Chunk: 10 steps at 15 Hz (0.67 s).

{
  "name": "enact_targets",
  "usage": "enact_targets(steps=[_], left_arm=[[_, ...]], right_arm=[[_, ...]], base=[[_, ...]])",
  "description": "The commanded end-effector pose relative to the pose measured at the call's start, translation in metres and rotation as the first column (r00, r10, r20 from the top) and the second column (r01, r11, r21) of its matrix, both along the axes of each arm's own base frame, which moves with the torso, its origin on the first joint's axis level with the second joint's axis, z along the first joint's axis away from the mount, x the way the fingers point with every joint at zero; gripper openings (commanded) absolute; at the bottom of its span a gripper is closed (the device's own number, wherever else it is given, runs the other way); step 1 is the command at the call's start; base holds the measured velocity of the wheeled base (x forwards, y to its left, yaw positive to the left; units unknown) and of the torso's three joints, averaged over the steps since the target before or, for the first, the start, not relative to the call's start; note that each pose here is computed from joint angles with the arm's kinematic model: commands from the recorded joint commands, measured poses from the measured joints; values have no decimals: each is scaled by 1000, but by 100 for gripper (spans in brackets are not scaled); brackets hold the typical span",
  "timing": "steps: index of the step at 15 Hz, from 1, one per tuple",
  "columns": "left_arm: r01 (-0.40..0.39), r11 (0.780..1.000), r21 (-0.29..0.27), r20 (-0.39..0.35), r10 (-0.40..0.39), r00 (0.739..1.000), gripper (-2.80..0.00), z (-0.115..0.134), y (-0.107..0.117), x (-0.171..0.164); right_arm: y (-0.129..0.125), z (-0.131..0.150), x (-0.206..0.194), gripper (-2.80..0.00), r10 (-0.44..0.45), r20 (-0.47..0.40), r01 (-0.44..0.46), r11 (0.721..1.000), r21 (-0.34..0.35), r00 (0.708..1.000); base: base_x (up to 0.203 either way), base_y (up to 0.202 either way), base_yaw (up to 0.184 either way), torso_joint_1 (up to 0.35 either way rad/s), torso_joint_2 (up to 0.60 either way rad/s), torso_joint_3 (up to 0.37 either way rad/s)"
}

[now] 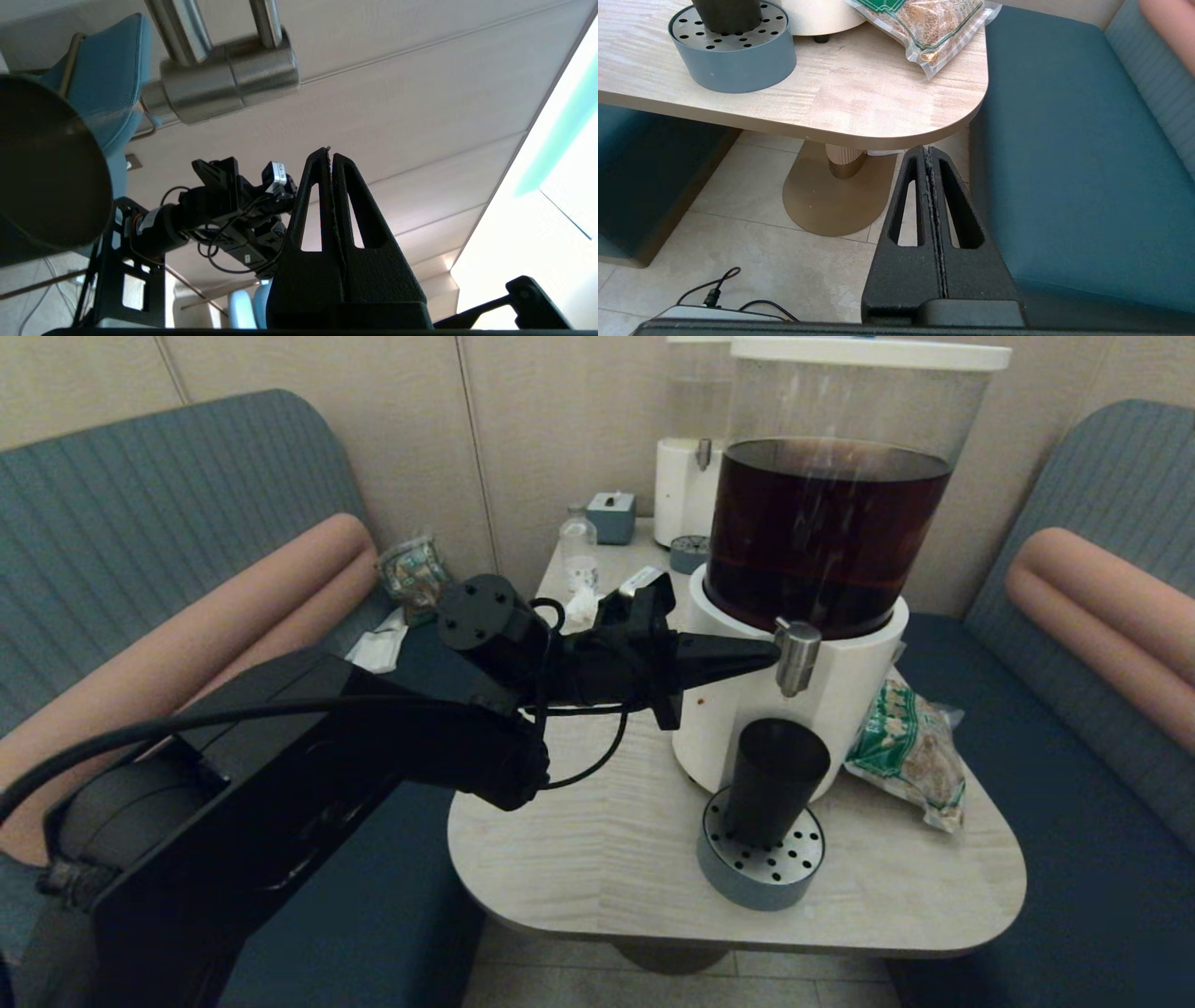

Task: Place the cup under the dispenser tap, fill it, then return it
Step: Turn off the faucet

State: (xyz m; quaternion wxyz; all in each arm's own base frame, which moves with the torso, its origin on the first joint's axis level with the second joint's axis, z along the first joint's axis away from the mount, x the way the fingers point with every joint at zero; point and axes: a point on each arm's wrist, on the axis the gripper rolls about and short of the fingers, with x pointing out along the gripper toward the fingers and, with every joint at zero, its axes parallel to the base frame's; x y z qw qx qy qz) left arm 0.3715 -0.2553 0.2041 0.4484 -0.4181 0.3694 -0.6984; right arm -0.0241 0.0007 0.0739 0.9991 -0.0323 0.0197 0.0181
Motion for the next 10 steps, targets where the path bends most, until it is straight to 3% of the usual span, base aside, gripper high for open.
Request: enact_targets(steps=[1,7,10], left_arm=[[14,1000,-6,12,-14,1000,-280,-5,-7,6],[13,1000,-28,46,-12,999,-280,-6,-12,15],[14,999,-53,78,-10,997,-280,5,-12,16]], right_arm=[[0,0,0,-280,0,1,0,1000,-1,1000],[0,0,0,-280,0,1,0,1000,-1,1000],[0,0,0,-280,0,1,0,1000,1,1000]], base=[[0,0,0,0,0,0],[0,0,0,0,0,0],[0,0,0,0,0,0]])
